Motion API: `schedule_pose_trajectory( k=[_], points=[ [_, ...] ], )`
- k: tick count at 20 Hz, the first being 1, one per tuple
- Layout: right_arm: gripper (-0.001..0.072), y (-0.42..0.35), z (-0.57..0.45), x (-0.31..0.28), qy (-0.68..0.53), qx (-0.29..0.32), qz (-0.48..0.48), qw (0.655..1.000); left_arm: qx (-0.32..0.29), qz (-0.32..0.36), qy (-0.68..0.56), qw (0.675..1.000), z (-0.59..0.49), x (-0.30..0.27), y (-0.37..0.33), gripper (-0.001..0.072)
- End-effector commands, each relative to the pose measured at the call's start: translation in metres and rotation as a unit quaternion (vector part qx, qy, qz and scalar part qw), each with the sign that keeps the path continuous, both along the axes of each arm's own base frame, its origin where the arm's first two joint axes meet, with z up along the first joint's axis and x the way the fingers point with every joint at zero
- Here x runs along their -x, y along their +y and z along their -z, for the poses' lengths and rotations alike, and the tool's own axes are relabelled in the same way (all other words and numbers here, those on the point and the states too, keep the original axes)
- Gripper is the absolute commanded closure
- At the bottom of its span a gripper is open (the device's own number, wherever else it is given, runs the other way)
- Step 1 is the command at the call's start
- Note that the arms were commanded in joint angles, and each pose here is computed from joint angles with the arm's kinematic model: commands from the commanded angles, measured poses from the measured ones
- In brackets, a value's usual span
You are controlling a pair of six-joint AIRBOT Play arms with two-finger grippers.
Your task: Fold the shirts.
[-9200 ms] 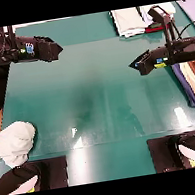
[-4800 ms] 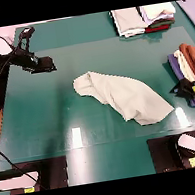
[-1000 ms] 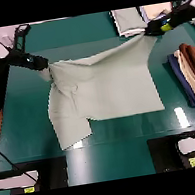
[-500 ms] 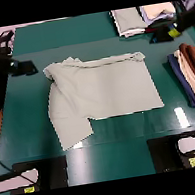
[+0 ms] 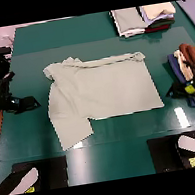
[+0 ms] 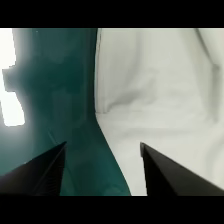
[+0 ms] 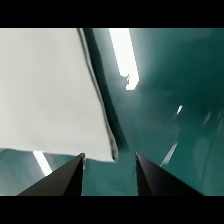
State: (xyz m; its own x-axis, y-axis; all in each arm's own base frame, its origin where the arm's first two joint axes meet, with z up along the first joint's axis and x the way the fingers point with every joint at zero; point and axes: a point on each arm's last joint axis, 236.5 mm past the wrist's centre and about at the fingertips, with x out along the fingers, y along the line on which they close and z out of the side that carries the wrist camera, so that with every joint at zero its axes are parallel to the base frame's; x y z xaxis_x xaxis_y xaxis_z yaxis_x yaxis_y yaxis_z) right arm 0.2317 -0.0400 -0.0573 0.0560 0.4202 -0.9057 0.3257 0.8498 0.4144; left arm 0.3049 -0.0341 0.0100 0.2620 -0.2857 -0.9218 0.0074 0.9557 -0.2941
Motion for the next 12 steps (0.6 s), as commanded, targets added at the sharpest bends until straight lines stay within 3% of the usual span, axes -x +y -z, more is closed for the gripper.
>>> schedule_pose_trajectory(
  k=[1,4,7,10,12],
  points=[
    [0.0324,0.02,0.027,0.029,0.021,-0.042,0.027,0.999,0.019,-0.009,0.004,1.0,0.007,0.01,-0.008,0.0156],
    [0.0327,0.04,0.028,0.013,0.008,-0.096,0.048,0.994,0.019,-0.01,0.003,1.0,0.007,0.01,-0.008,0.0155],
    [0.0362,0.056,0.034,0.01,0.014,-0.101,0.021,0.995,0.018,-0.01,0.002,1.0,0.007,0.009,-0.007,0.0155],
    [0.0696,0.068,0.036,0.005,-0.006,-0.075,-0.039,0.996,0.014,-0.011,-0.002,1.0,0.007,0.007,-0.005,0.0155],
    [0.0697,0.069,0.027,-0.003,-0.034,-0.045,-0.064,0.996,-0.003,-0.013,-0.01,1.0,0.009,0.003,0.002,0.0155]
  ],
)
